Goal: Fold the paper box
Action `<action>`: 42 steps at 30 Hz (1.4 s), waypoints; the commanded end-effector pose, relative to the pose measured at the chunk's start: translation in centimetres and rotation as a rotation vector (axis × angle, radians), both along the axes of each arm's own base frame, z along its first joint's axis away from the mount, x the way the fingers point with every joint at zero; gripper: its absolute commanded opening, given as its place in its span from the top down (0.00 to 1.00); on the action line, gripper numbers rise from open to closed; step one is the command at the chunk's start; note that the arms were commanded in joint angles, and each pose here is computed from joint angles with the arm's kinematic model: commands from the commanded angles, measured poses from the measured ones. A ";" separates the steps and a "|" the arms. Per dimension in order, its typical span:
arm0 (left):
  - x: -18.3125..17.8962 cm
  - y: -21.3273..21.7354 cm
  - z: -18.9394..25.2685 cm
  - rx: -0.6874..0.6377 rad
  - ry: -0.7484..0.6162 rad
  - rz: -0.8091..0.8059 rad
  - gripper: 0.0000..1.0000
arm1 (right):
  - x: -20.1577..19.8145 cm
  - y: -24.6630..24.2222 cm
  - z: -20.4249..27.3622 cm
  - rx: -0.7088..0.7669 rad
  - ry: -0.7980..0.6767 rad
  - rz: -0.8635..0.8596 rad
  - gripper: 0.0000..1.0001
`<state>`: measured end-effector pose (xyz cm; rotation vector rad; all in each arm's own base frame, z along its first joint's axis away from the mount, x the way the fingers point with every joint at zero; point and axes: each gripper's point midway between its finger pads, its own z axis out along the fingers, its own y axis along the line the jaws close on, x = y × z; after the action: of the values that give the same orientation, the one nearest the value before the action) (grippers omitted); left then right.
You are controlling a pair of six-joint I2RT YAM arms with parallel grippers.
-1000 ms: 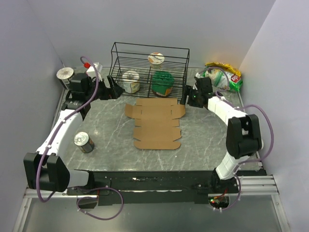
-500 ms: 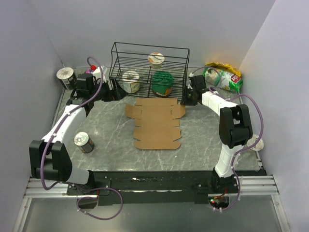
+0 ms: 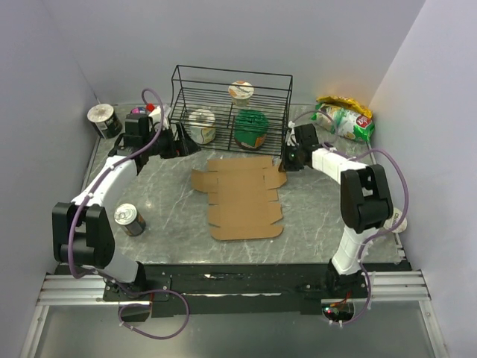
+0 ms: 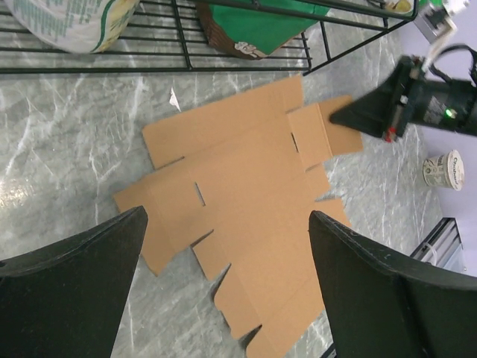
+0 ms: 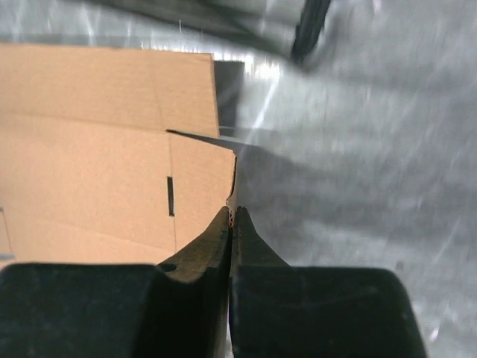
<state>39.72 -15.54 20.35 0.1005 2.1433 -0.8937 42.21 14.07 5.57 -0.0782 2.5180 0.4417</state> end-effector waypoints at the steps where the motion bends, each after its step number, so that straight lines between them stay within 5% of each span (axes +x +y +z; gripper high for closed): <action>1: 0.3 -0.6 2.3 -0.013 -0.053 -0.043 0.04 | -1.1 0.6 6.6 0.044 -0.164 0.056 1.00; 19: -1.0 0.0 6.0 -0.164 -0.110 -0.134 0.04 | -9.1 -3.0 19.9 0.110 -0.481 -0.071 1.00; 35: -0.7 -5.0 -4.1 -0.233 0.165 -0.244 0.01 | -10.2 -2.5 24.6 0.217 -0.595 -0.038 1.00; 42: 0.3 -5.3 -5.9 -0.259 0.179 -0.241 0.01 | -11.1 -2.3 24.5 0.243 -0.584 -0.019 1.00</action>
<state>39.24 -20.35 13.72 0.1176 2.2647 -1.3064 31.65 11.49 27.61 -0.0565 1.9612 0.5679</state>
